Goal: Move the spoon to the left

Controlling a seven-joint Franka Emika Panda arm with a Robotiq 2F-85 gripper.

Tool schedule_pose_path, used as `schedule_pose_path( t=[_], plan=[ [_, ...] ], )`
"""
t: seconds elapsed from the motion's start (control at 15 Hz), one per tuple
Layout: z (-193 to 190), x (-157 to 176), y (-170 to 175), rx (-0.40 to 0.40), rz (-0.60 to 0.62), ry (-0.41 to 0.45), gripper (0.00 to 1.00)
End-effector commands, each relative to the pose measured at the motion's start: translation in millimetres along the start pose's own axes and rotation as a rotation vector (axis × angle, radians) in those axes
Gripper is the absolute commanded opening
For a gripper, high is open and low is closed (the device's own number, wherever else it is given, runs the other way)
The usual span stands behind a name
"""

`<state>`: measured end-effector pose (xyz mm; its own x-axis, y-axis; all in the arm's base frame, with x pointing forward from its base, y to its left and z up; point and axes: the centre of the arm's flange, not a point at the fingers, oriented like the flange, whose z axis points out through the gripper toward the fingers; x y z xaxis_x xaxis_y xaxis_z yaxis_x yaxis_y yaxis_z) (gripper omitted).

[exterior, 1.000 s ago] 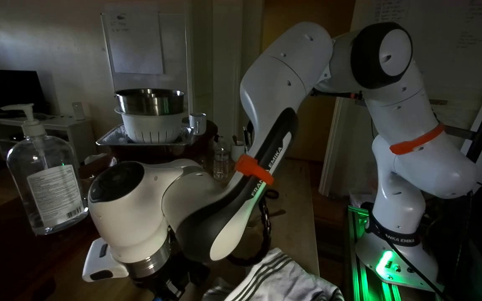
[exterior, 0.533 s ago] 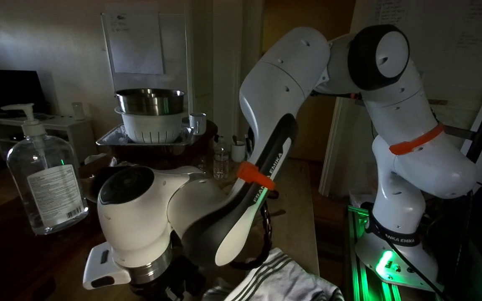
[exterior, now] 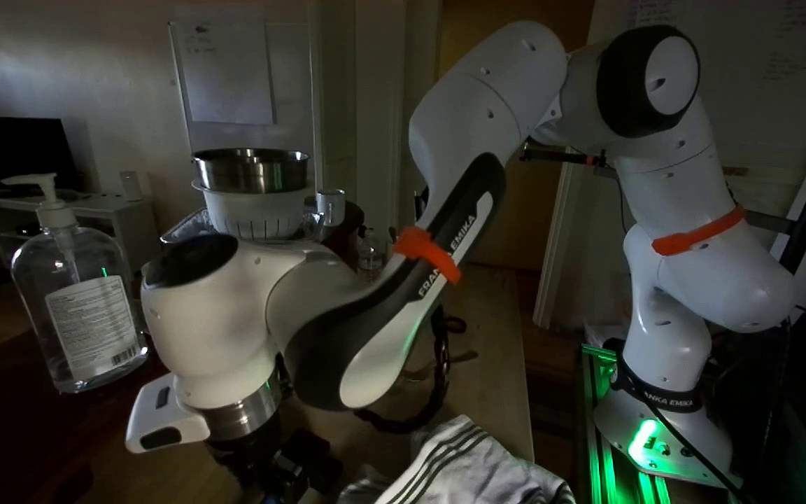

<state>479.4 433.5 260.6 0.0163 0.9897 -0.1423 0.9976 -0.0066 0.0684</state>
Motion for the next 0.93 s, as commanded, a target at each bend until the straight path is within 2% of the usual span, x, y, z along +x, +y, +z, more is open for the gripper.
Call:
schedule_pose_path(
  t=[0.0,0.07,0.13,0.2,0.47,0.53,0.67,0.73,0.87],
  plan=[
    [-77.0,-14.9,-5.3,0.089,-0.008,-0.023,0.91],
    [-102.2,-18.5,-14.0,0.129,-0.036,-0.051,0.99],
    [-125.6,-24.2,-22.6,0.154,-0.022,-0.122,1.0],
    [-146.3,-39.5,-32.6,0.153,0.033,-0.192,1.0],
    [-218.0,-108.9,-70.4,0.128,0.245,-0.318,1.0],
    [-235.0,-126.2,-81.4,0.136,0.298,-0.336,1.0],
    [-262.5,-158.2,-109.1,0.149,0.41,-0.308,1.0],
    [-246.9,-121.0,-74.7,0.136,0.315,-0.315,1.0],
    [-266.6,-130.8,-82.5,0.111,0.331,-0.297,1.0]
  ],
)
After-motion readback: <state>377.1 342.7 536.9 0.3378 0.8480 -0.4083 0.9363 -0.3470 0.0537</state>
